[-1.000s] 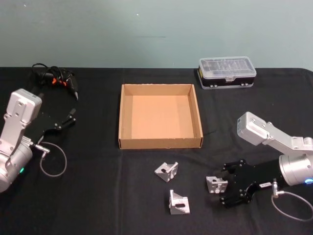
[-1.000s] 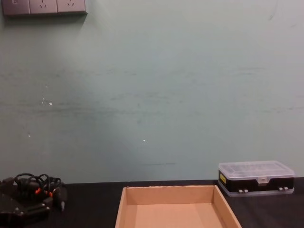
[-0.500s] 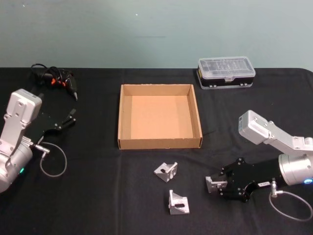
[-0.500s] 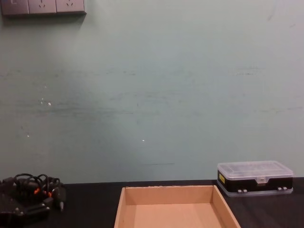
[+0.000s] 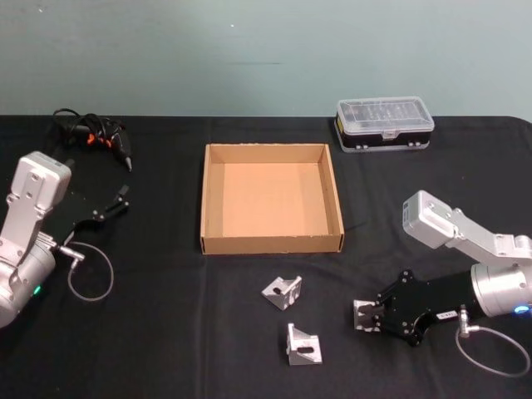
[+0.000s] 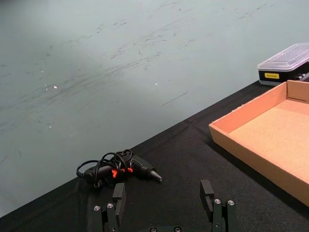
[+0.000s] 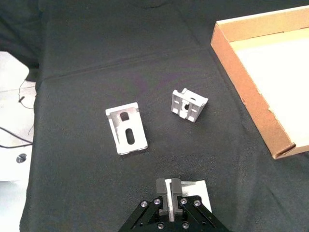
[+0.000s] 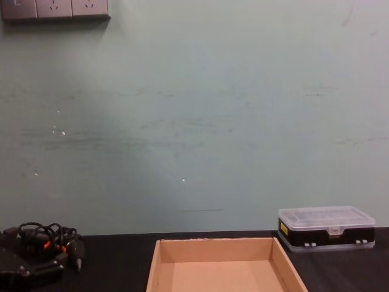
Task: Use one hand to pick up the angle iron from the table and place it into the box.
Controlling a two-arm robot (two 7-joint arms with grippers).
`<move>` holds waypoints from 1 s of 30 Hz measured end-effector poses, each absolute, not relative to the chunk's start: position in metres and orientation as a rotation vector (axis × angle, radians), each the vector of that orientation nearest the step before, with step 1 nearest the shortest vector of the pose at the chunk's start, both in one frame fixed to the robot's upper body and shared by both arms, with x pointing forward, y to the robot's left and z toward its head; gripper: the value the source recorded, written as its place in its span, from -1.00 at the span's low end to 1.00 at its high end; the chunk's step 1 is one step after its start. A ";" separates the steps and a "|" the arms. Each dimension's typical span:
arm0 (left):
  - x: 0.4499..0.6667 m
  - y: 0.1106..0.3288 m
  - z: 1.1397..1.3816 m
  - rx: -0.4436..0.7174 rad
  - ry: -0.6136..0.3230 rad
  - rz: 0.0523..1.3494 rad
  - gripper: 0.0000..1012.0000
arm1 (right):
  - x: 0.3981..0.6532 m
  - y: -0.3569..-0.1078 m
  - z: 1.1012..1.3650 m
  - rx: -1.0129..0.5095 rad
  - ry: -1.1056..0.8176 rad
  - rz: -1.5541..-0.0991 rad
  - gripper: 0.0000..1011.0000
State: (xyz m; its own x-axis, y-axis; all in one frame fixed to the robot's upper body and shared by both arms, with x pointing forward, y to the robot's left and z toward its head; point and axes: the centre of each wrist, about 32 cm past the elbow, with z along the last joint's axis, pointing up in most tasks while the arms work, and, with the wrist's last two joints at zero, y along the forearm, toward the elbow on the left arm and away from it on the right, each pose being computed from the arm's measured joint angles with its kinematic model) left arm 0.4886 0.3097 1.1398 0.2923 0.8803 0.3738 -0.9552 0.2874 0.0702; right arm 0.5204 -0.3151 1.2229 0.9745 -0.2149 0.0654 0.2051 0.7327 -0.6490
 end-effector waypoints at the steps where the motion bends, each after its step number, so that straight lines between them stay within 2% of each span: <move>1: 0.489 0.310 1.140 0.304 -0.285 1.248 1.00 | 0.520 -0.315 1.223 -0.713 0.014 -0.231 -0.88; 9: 0.489 0.310 1.140 0.304 -0.285 1.248 1.00 | 0.518 -0.315 1.232 -0.703 -0.016 -0.253 -0.89; 21: 0.489 0.310 1.140 0.304 -0.285 1.248 1.00 | 0.522 -0.302 1.279 -0.558 -0.179 -0.383 -0.89; 30: 0.489 0.310 1.140 0.304 -0.285 1.248 1.00 | 0.543 -0.285 1.273 -0.518 -0.212 -0.506 -0.89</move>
